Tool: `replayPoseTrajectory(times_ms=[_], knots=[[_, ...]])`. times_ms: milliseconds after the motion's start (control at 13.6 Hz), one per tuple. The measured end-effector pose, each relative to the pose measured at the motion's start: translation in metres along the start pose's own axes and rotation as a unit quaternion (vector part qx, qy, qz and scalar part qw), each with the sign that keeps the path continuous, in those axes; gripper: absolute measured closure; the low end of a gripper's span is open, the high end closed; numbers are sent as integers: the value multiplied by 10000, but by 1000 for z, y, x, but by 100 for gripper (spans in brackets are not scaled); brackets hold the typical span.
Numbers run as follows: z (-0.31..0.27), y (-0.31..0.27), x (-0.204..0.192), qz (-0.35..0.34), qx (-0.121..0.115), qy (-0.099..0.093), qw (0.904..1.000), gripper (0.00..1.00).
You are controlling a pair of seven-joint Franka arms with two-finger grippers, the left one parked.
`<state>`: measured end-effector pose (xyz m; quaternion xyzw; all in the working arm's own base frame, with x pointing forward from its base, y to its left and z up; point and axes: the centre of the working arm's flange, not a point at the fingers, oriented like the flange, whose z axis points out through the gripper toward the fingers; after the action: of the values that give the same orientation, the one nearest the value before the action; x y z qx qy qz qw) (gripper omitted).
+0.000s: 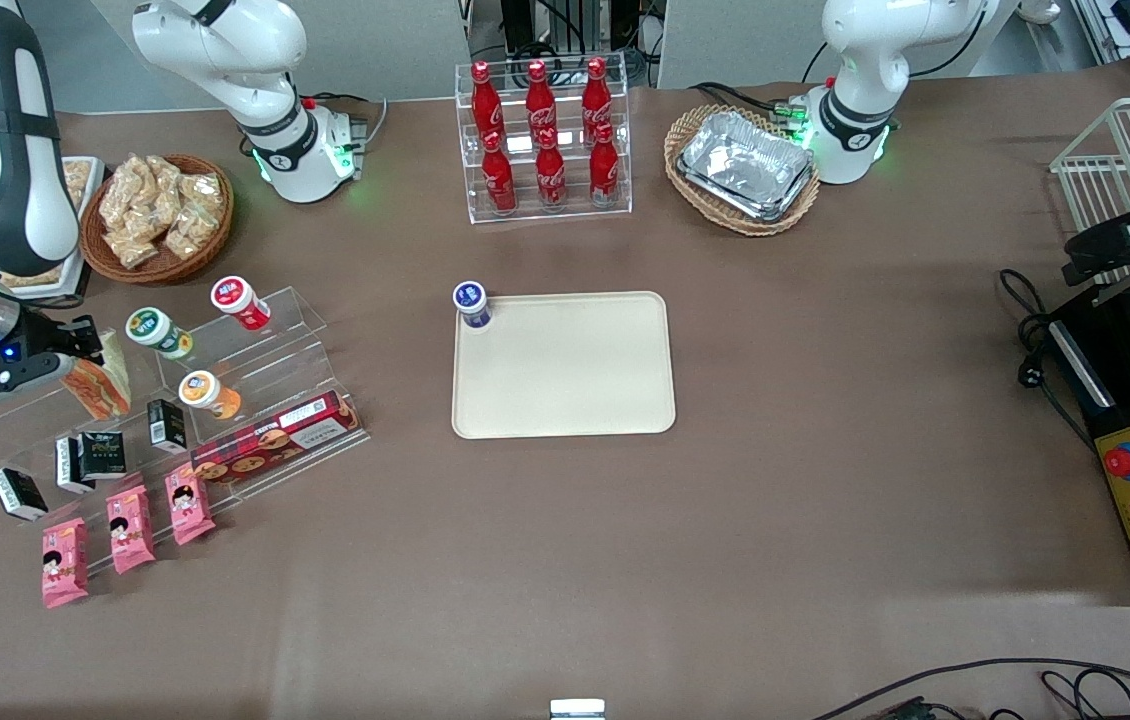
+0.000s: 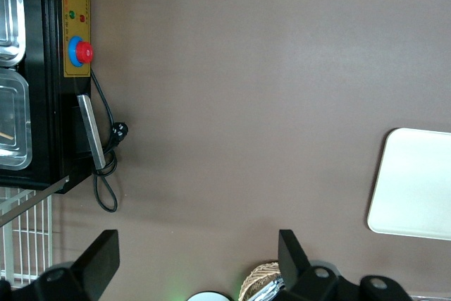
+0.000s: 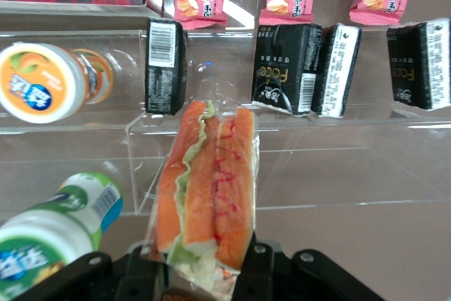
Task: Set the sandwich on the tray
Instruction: 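Lift the sandwich out of the rack with the right gripper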
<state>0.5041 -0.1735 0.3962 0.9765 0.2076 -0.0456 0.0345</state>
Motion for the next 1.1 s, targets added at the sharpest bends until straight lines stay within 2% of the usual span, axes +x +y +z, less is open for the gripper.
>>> replayPoseTrajectory(times_ms=[513, 806, 953, 1099], knots=[[-100, -1, 18, -99, 129, -275, 9995, 62], [-147, -18, 27, -180, 360, -234, 9989, 63], [-165, -37, 39, -349, 465, -155, 9982, 70], [-174, -64, 56, -603, 605, -100, 9963, 71]])
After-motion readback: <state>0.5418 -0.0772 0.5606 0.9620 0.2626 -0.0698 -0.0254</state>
